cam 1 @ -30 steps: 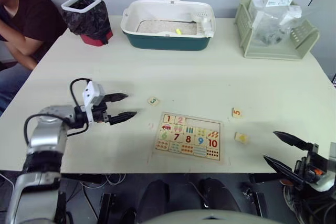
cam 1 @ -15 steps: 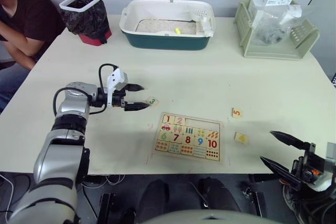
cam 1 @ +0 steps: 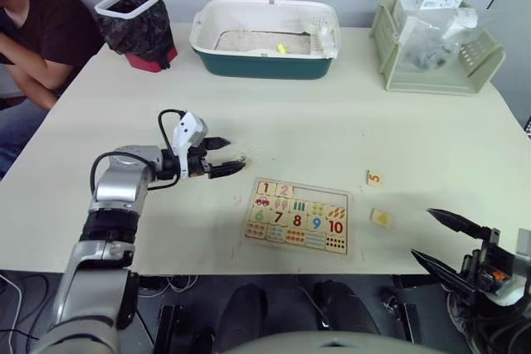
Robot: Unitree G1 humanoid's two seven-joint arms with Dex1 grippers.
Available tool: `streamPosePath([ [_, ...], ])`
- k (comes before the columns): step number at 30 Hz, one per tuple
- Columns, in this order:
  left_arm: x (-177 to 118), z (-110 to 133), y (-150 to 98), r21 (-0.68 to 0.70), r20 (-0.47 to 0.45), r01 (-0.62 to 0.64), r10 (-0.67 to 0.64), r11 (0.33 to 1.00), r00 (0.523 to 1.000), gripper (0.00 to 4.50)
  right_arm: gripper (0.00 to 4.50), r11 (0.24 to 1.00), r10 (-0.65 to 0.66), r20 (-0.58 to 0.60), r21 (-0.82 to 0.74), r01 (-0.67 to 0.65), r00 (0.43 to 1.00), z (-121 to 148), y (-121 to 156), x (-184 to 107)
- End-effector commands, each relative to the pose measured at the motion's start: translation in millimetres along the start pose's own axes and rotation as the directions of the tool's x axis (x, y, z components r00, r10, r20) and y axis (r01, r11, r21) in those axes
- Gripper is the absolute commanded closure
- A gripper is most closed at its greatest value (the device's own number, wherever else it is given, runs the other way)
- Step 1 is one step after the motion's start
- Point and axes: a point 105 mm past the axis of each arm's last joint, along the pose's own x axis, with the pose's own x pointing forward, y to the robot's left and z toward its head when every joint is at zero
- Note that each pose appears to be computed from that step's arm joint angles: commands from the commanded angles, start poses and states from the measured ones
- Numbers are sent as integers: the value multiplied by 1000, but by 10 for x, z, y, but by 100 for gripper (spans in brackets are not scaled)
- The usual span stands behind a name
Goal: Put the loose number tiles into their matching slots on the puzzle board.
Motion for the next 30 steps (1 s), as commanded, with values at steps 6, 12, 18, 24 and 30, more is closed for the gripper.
streamPosePath([
  [6,121,73,-102,21,-10,-96,96,995,995,2,0,998,36,3,-47,-36,999,84,-23,23],
  [12,185,17,-67,-3,-48,-162,161,987,986,2,0,998,37,1,-52,-37,999,81,-23,17],
  [18,232,-73,-55,-18,-73,-177,175,984,982,2,0,998,31,2,-59,-31,1000,79,-31,20],
  [24,288,-190,-107,-22,-105,-148,145,989,984,26,0,997,28,-4,-66,-28,1000,78,-36,14],
  [30,252,-306,-152,-38,-127,-145,139,989,982,253,0,997,29,-8,-70,-30,1000,83,-30,11],
])
